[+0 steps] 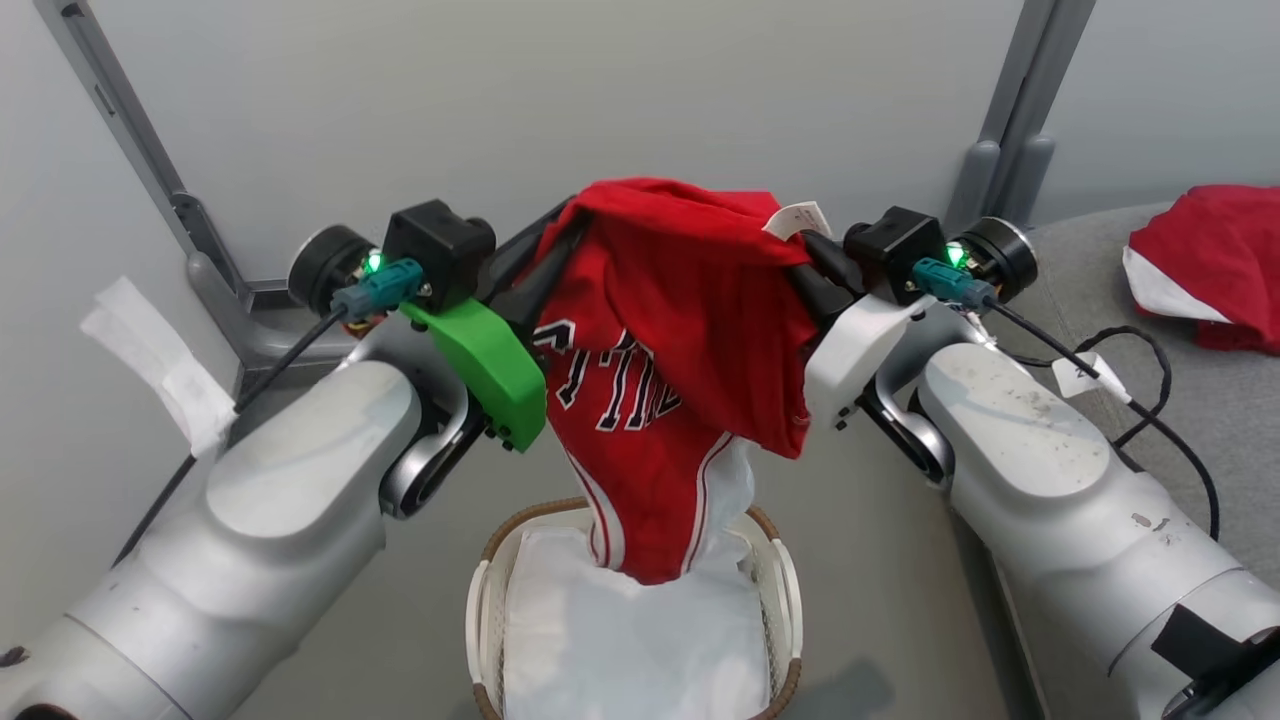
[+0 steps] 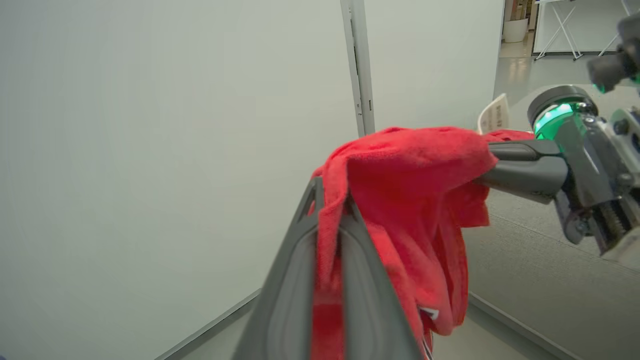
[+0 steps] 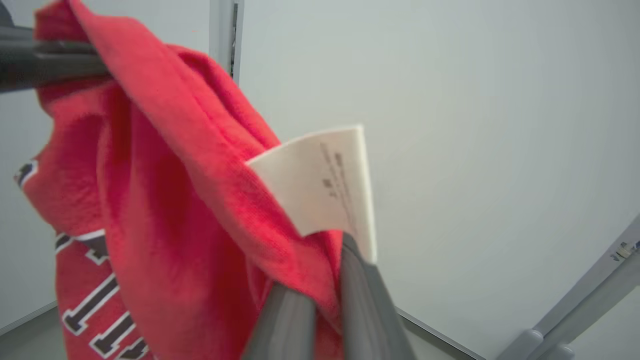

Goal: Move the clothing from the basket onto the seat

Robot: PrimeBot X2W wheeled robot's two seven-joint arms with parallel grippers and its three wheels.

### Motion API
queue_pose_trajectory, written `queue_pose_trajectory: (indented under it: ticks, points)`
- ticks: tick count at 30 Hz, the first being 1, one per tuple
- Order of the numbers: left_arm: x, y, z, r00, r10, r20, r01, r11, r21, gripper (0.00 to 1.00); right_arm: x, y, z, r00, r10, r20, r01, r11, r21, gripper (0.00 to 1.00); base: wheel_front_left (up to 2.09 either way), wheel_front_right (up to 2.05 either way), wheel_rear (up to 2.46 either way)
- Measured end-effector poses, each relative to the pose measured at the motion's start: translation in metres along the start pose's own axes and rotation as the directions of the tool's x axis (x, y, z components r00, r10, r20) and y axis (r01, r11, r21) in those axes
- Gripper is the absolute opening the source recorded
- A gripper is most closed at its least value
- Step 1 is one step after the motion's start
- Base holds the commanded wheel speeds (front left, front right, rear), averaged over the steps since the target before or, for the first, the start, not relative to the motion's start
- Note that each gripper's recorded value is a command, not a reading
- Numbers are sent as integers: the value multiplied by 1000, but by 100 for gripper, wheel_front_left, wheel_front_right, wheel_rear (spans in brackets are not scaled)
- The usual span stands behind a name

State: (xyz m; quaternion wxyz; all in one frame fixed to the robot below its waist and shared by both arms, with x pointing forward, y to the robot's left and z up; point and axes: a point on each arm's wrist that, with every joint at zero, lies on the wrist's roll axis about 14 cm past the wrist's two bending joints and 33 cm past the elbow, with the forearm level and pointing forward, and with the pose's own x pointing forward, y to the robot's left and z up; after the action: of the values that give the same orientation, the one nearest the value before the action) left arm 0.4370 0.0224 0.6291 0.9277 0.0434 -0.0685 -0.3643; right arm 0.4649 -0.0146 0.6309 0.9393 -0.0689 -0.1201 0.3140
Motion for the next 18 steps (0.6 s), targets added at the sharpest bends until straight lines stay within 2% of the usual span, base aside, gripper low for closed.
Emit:
queue_pose_trajectory:
  ticks: [2,10,18]
  points:
    - [-2,-4,-12,1000,-1,-13,0,1000,-24,100,-4,-11,1,1000,-24,0,24,1000,-9,0,0,0,0]
    - [-1,-30,-44,999,-25,-30,21,992,-124,100,-25,-55,1,992,-128,-8,127,991,-43,0,0,0,0]
    - [10,-87,-63,990,-140,-24,133,973,-190,100,-64,-112,0,963,-268,-27,264,959,-99,0,0,0,0]
